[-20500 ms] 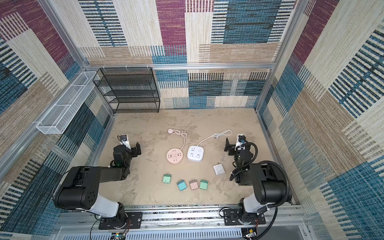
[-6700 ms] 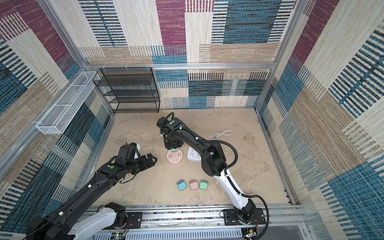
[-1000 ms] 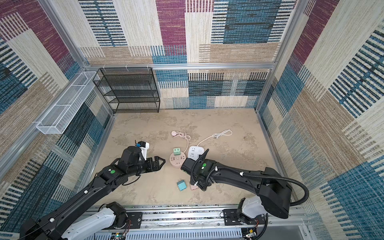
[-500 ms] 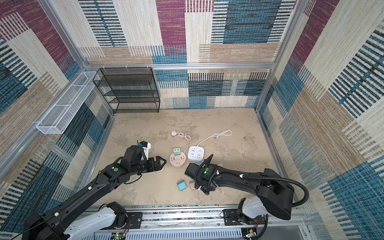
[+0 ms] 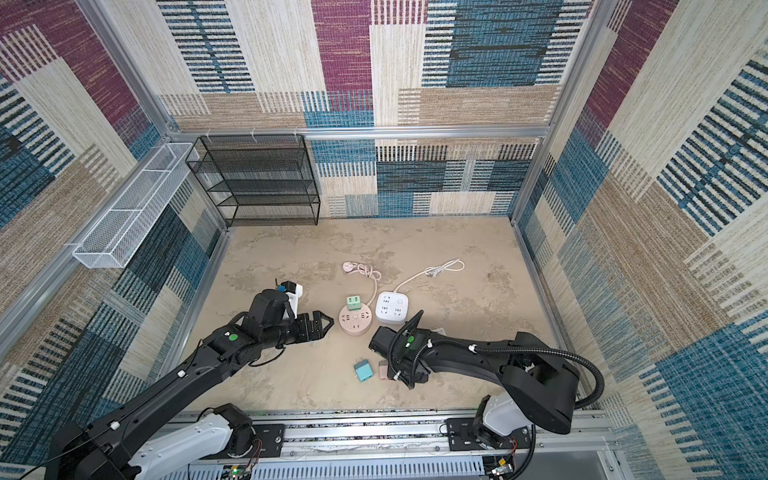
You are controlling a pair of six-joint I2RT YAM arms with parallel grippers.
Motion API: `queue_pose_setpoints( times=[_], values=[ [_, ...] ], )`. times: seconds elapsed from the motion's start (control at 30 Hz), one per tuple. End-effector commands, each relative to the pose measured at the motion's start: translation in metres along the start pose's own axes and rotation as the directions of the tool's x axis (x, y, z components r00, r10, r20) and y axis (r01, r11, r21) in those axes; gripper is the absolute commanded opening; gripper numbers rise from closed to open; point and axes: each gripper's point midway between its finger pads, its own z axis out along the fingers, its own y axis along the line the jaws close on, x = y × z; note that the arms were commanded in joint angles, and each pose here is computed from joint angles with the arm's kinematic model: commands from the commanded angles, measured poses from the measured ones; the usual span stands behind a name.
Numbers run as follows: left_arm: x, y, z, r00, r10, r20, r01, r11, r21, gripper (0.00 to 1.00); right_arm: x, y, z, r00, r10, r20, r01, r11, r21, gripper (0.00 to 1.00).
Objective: Insert the plug
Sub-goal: 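Grasp the mint green charger with the right gripper and lift it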
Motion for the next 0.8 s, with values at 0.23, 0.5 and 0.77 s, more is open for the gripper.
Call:
queue_pose_setpoints(
  times=[0.23,0.5,0.77],
  values=[
    [-0.003,-0.004,0.001,1.0,-0.005,0.001,0.005,1.0,0.015,0.95,0.006,-0.003,0.005,1.0,0.003,-0.012,-0.003,1.0,-0.015,0.53],
    [0.0,-0.003,0.001,1.0,-0.013,0.002,0.013,1.0,0.017,0.93,0.006,-0.01,0.005,1.0,-0.006,0.0,0.006,1.0,0.0,0.39],
    [-0.006,-0.009,-0.008,1.0,-0.001,0.03,-0.001,0.999,0.04,0.88,-0.034,0.003,-0.04,0.985,-0.11,0.13,0.104,0.993,0.049,0.0]
  ],
)
